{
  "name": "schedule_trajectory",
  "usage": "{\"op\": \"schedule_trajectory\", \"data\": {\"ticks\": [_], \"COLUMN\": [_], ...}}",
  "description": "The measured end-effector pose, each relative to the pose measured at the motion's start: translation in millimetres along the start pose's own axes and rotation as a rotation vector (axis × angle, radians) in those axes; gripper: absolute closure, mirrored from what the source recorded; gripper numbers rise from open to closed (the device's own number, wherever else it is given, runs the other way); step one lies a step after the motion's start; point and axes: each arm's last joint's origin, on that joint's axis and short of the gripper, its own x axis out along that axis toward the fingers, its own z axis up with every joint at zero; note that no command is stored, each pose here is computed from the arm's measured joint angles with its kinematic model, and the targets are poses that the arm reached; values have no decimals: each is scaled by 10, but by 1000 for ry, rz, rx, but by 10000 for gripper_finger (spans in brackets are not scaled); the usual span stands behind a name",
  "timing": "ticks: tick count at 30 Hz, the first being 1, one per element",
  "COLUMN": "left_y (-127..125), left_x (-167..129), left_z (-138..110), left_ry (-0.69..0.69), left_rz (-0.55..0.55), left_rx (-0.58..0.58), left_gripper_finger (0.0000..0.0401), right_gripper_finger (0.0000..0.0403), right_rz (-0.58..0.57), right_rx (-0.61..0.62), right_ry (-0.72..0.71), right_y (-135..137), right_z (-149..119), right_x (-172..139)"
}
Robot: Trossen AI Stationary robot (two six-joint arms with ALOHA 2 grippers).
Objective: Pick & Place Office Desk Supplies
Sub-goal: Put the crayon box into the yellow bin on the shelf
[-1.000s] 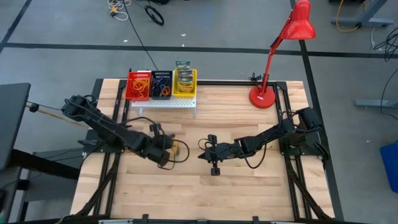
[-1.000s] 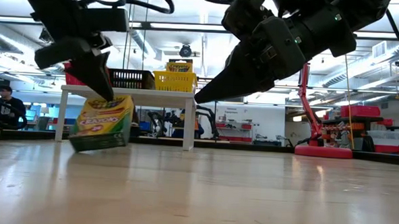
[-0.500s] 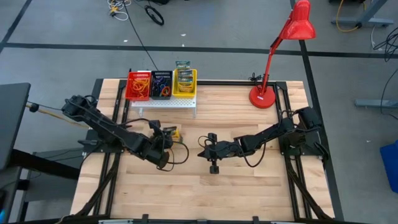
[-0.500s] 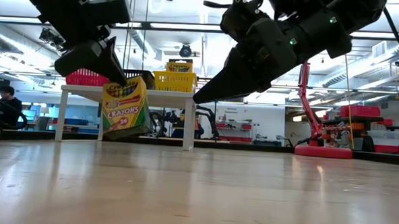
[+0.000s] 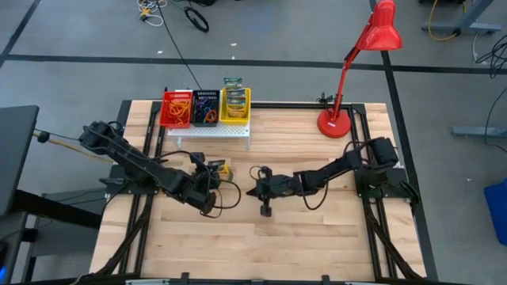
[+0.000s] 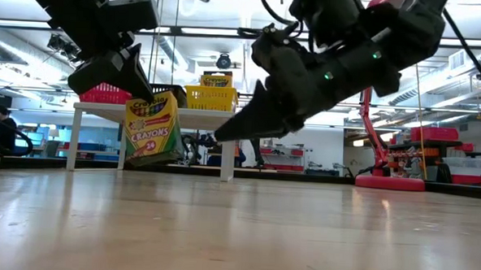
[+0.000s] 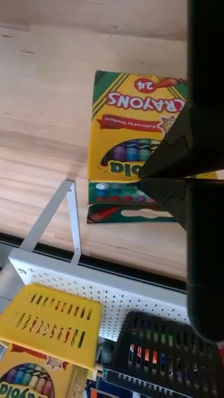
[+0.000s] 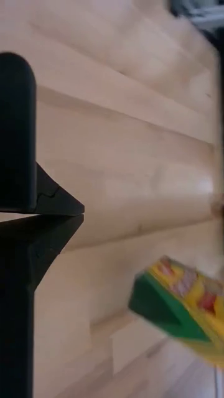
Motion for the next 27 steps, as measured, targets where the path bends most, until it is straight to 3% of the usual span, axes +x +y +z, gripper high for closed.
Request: {"op": "schedule_trajectory", "data": {"ticks": [11,27], "left_y": [0,-30], "left_x": [1,-1], "left_z": [1,125], "left_ry": [0,-79], "left_rz": [0,-15], "left_rx": [0,47], "left_gripper_finger": [399,398], "right_gripper_finger": [376,190], "right_rz": [-83,-132], "right_rx": [169,296], "right_ry": [-71,-150], "right_y": [-123,-187], "right_z": [12,-79], "right_x": [66,188]}}
